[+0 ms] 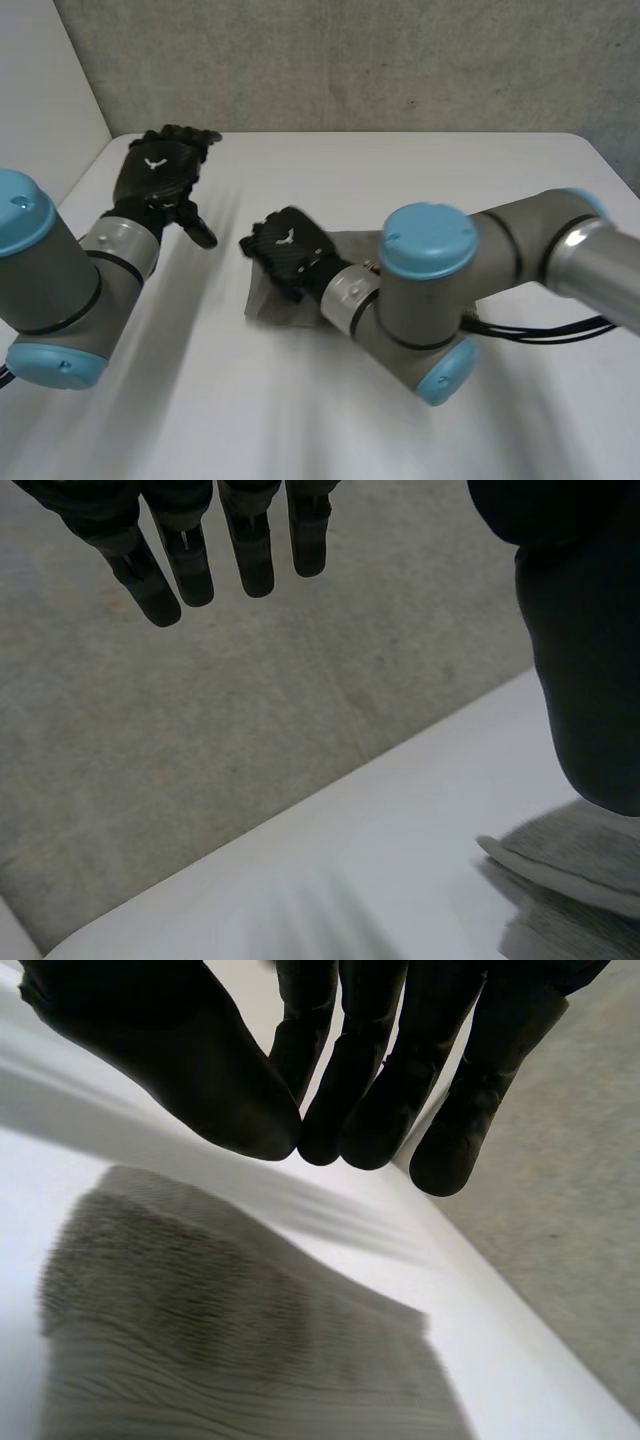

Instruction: Fold the towel.

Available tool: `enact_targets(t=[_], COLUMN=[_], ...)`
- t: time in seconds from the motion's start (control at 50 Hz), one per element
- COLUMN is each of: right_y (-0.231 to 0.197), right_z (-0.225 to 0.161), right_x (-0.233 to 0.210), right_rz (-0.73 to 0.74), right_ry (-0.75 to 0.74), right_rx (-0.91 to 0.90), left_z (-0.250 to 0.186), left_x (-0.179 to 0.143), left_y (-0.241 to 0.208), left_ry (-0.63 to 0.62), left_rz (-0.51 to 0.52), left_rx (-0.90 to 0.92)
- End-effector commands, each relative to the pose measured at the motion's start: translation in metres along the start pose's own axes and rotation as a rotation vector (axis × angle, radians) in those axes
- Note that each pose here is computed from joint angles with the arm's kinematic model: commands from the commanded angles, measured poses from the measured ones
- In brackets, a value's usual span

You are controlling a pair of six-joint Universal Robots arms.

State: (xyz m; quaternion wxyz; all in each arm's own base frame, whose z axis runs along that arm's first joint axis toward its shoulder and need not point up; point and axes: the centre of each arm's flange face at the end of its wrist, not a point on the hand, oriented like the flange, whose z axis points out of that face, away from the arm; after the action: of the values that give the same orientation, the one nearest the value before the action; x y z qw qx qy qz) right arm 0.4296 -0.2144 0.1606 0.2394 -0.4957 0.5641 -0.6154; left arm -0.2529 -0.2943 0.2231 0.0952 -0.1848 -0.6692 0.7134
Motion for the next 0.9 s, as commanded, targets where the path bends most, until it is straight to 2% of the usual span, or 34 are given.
enact_targets(t=[0.02, 0.1, 0.14, 0.2, 0.24, 0.36, 0.46, 0.7, 0.9], right_y=[0.008, -0.001, -0.001, 0.002, 0.012, 0.027, 0.06, 0.089, 0.097], right_z=[0.0, -0.017, -0.042, -0.056, -0.083, -0.113, -0.135, -0.134, -0.134], right_x=[0.01, 0.026, 0.062, 0.077, 0.092, 0.094, 0.092, 0.093, 0.103], right_rz=[0.008, 0.006, 0.013, 0.022, 0.04, 0.073, 0.136, 0.143, 0.045], right_ry=[0.116, 0.229, 0.363, 0.407, 0.454, 0.462, 0.442, 0.448, 0.505], right_rx=[-0.08, -0.114, -0.153, -0.173, -0.219, -0.291, -0.392, -0.409, -0.433], left_z=[0.001, -0.001, -0.002, -0.003, -0.004, -0.004, -0.006, -0.008, -0.008], left_x=[-0.005, -0.001, 0.0, 0.002, 0.003, 0.004, 0.008, 0.01, 0.01], left_y=[0.0, 0.001, 0.002, 0.003, 0.003, 0.006, 0.008, 0.012, 0.012], left_ry=[-0.013, 0.002, 0.004, 0.01, 0.015, 0.018, 0.031, 0.033, 0.034], left_rz=[-0.039, -0.04, -0.04, -0.039, -0.039, -0.04, -0.04, -0.041, -0.041], left_rx=[0.004, -0.002, -0.006, -0.01, -0.011, -0.02, -0.025, -0.035, -0.037])
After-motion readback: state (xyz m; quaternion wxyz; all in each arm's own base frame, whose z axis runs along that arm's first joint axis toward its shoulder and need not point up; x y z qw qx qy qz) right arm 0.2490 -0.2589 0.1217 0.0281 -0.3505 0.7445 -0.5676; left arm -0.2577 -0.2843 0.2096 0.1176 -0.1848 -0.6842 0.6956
